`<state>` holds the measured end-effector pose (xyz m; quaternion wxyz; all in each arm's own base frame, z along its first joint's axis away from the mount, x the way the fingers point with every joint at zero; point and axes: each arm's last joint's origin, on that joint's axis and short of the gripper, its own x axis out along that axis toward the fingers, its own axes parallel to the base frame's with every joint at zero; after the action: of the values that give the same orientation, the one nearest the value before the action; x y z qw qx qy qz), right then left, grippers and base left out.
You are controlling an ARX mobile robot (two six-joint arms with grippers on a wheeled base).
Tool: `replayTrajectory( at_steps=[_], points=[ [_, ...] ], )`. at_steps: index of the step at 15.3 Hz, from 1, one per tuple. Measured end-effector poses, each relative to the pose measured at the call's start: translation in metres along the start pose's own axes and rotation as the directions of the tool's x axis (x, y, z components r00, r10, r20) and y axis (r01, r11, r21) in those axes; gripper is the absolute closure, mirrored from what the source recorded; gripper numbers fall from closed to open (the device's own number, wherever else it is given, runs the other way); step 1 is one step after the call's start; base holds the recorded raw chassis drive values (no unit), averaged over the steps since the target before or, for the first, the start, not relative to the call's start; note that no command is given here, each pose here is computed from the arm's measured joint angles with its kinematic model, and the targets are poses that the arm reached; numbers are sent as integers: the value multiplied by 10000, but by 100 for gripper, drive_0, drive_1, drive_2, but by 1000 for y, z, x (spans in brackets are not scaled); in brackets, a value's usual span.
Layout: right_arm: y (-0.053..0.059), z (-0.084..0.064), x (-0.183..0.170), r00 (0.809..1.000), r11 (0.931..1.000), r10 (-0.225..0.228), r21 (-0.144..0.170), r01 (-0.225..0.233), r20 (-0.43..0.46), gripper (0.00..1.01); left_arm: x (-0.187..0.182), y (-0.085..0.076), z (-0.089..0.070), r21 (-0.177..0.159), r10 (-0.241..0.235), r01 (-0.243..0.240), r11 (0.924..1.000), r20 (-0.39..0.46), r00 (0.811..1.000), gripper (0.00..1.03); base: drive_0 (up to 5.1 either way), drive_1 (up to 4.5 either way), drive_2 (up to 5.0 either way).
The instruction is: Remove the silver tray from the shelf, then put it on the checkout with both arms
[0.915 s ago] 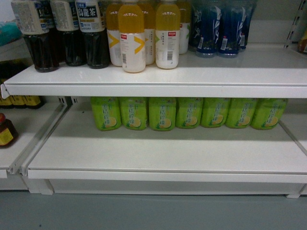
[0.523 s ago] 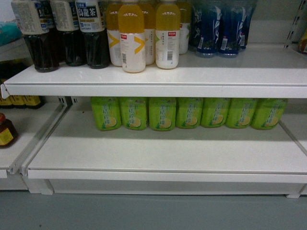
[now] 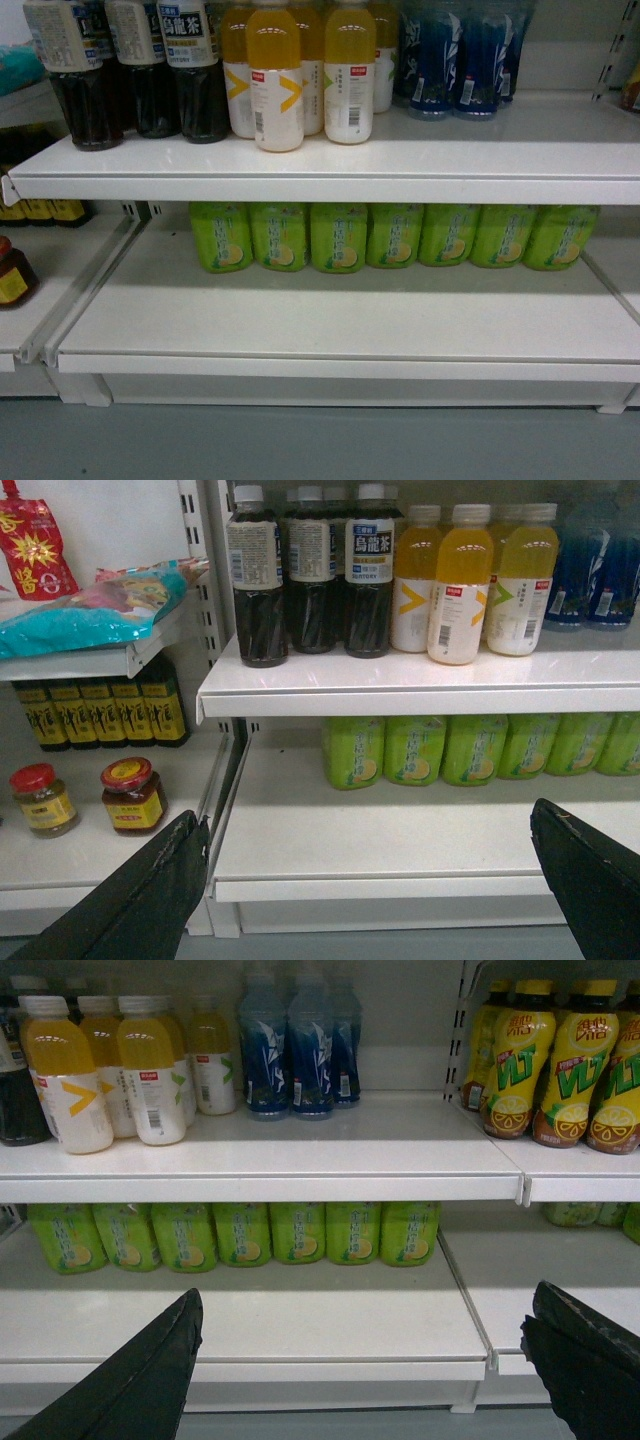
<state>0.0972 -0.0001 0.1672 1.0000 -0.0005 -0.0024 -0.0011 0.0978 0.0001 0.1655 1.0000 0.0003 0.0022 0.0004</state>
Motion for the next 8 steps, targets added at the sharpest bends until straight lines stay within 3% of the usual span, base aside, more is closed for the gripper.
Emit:
replayTrajectory(
  at_steps=[8],
  points=[
    [0,0,0,10000,10000,42,4,-42,-4,3,0,0,0,-4,27,-27,10000,0,10000,5,0,0,0]
  ],
)
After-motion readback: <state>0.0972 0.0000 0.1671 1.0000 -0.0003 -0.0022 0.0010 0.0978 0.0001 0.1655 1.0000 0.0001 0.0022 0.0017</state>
